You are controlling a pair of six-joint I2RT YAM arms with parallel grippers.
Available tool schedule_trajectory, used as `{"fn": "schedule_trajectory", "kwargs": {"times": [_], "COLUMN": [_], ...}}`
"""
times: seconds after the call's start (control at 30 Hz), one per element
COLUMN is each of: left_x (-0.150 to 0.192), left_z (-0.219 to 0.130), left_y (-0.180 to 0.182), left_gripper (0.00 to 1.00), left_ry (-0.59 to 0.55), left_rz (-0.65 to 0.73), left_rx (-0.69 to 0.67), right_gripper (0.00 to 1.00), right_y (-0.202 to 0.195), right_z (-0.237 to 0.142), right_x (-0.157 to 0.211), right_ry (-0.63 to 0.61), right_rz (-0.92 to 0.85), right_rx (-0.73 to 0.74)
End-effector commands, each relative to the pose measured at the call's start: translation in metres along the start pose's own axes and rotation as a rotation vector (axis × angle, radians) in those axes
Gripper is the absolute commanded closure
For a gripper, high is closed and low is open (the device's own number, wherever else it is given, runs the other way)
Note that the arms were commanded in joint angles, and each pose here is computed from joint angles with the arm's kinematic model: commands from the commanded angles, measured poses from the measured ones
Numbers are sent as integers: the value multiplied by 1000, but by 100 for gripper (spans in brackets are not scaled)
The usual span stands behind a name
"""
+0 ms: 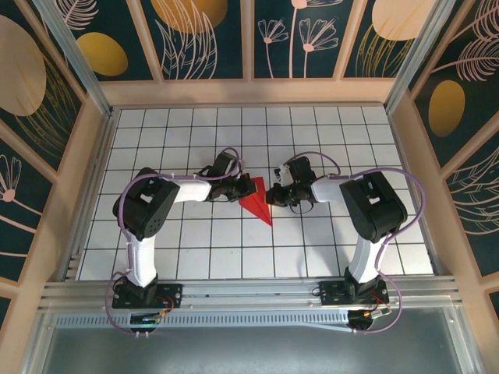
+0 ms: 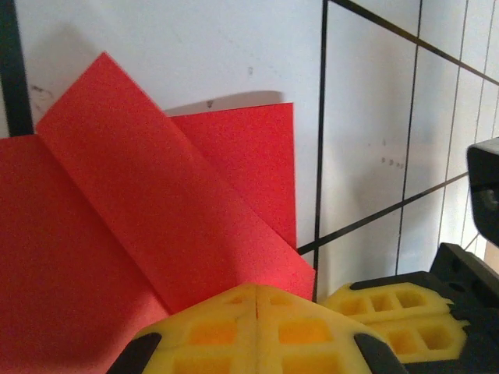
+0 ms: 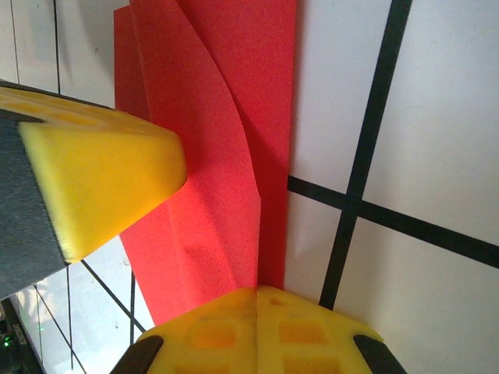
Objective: Fold a paper plane with a square sheet of paper (fold left side to right side)
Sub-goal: Fourth fold the wing at the center of the table.
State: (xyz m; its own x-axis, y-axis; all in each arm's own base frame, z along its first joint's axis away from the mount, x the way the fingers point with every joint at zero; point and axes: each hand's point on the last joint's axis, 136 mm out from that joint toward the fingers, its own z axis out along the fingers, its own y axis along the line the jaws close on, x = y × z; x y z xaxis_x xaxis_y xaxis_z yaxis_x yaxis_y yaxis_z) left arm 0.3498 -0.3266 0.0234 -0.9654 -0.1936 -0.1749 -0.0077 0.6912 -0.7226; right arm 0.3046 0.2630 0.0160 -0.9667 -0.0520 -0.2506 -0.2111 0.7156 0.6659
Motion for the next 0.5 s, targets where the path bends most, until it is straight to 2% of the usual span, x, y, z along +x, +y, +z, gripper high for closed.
{"fn": "schedule_trajectory", "kwargs": {"times": [0.0,0.47], "left_x": [-2,2], "left_z": [3,3], "left_y": [-2,15], "left_gripper": [100,100], "left_ry": [1,1], "left_rz": [29,31], "left_rx": [2,-63], "right_gripper": [100,100], "right_y": [-36,-41], "right_z": [14,15], "right_x": [26,30], "right_ry": [74,87], "right_rz": [38,42], "right_rx": [140,154]}}
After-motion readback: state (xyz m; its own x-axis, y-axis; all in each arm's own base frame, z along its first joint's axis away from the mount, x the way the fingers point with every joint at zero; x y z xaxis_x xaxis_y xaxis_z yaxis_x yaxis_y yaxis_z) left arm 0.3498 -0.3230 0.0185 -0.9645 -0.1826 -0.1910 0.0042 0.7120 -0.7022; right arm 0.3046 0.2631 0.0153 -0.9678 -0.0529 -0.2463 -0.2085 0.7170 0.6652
